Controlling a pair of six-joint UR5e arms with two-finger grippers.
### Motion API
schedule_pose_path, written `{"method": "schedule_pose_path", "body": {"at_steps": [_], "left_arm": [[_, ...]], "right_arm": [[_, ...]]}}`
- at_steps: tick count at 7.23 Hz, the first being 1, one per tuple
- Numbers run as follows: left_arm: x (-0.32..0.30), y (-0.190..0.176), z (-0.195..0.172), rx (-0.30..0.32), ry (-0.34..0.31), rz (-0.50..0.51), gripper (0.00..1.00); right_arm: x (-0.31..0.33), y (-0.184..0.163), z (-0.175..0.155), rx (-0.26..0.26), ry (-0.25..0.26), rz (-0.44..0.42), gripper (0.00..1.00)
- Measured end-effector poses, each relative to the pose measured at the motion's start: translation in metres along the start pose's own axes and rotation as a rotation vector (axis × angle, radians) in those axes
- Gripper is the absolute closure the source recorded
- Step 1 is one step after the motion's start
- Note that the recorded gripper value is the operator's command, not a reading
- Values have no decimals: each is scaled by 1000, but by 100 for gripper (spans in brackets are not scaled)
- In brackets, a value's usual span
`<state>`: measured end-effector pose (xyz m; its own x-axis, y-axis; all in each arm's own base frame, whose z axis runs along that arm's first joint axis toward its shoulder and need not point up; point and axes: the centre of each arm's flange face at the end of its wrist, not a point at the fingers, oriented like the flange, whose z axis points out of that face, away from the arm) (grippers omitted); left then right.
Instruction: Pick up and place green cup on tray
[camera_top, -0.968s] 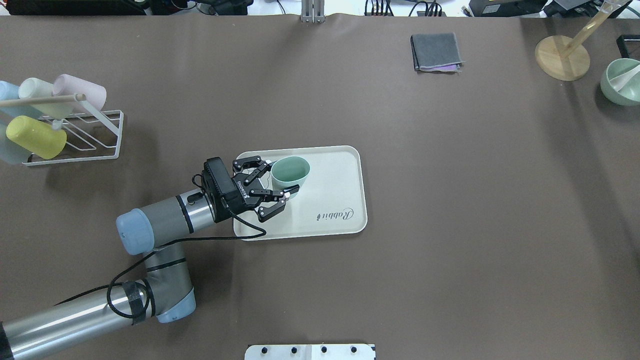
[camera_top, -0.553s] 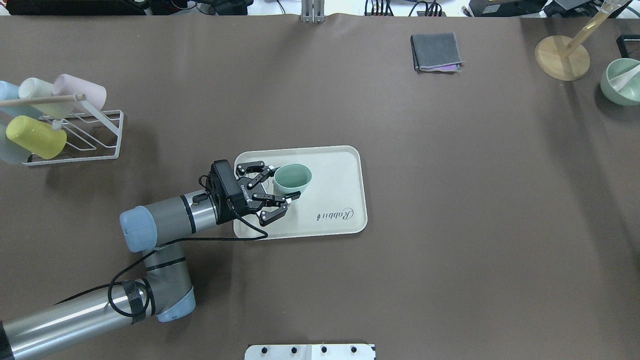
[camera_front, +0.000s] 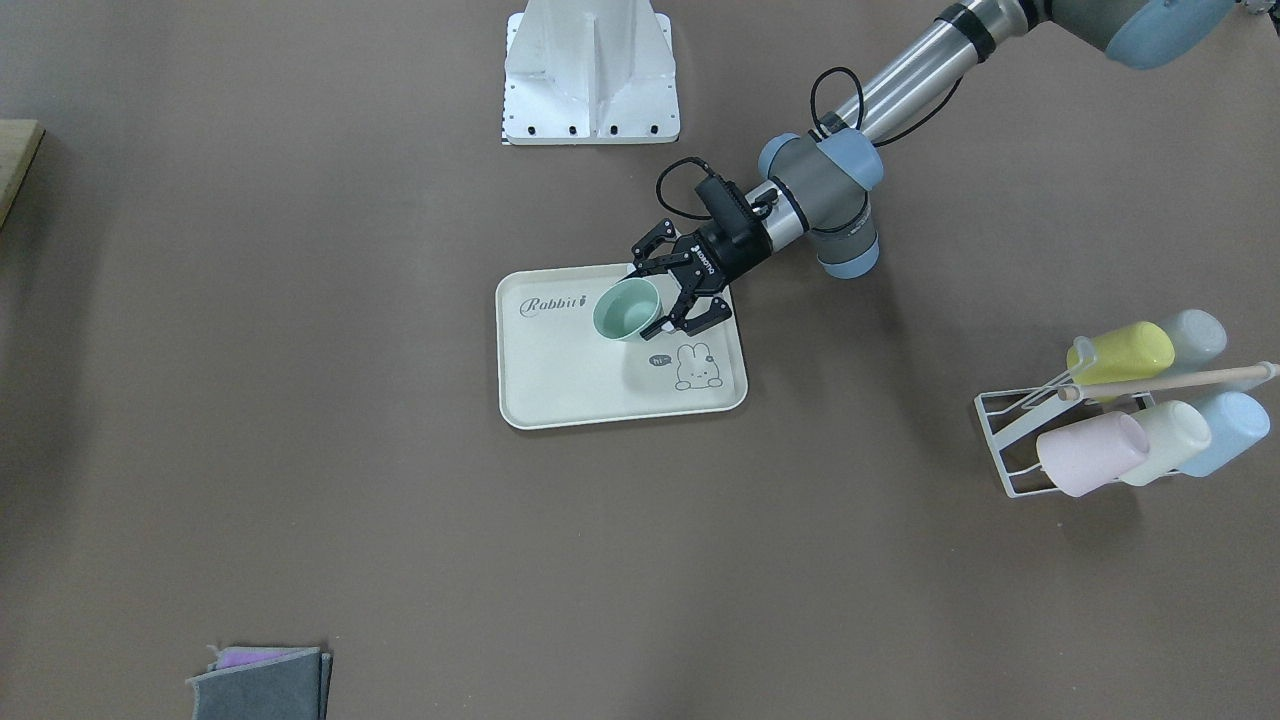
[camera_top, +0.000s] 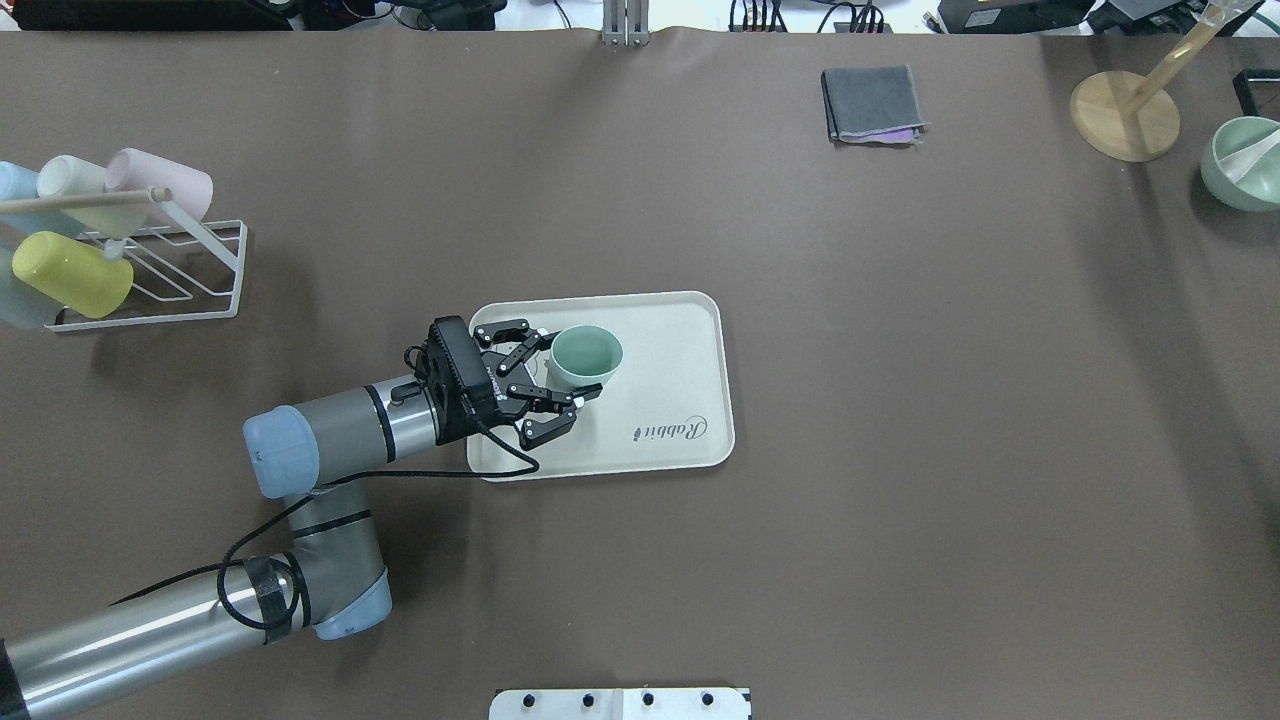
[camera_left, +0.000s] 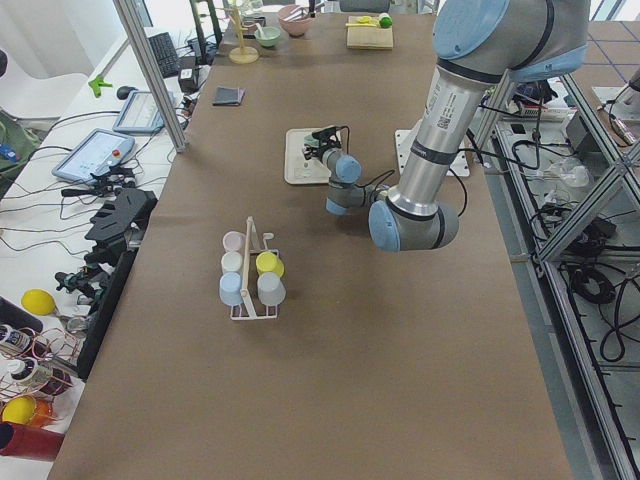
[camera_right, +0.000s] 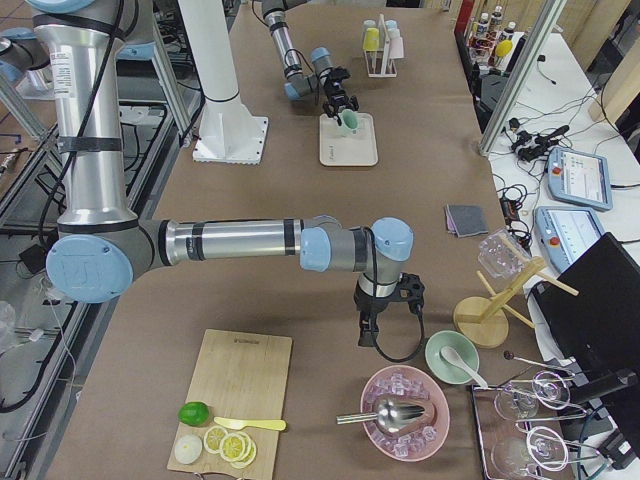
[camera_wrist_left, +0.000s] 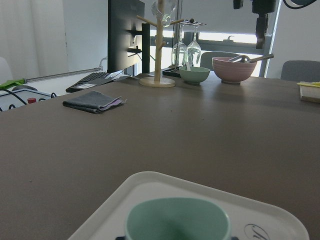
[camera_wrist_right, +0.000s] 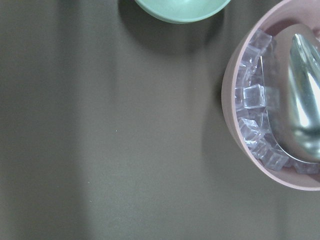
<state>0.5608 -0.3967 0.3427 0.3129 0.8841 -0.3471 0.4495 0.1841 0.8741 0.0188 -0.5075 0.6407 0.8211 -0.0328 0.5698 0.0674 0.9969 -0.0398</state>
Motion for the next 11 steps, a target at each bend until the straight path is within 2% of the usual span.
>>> {"method": "schedule_pose_path", "body": {"at_steps": [5, 7, 8, 9, 11], "left_arm": [[-13, -14, -4, 19, -17, 11, 1], [-9, -54, -2, 26, -33, 16, 1], [-16, -82, 0, -5, -70, 27, 1], [-28, -111, 1, -63, -127, 40, 1], [-68, -153, -1, -252, -283, 69, 1]], "right_arm": [[3, 4, 5, -12, -1, 9, 0], [5, 6, 8, -18, -1, 12, 0], [6, 8, 10, -25, -1, 17, 0], [6, 9, 10, -28, -2, 18, 0], [4, 8, 8, -26, -4, 17, 0]]}}
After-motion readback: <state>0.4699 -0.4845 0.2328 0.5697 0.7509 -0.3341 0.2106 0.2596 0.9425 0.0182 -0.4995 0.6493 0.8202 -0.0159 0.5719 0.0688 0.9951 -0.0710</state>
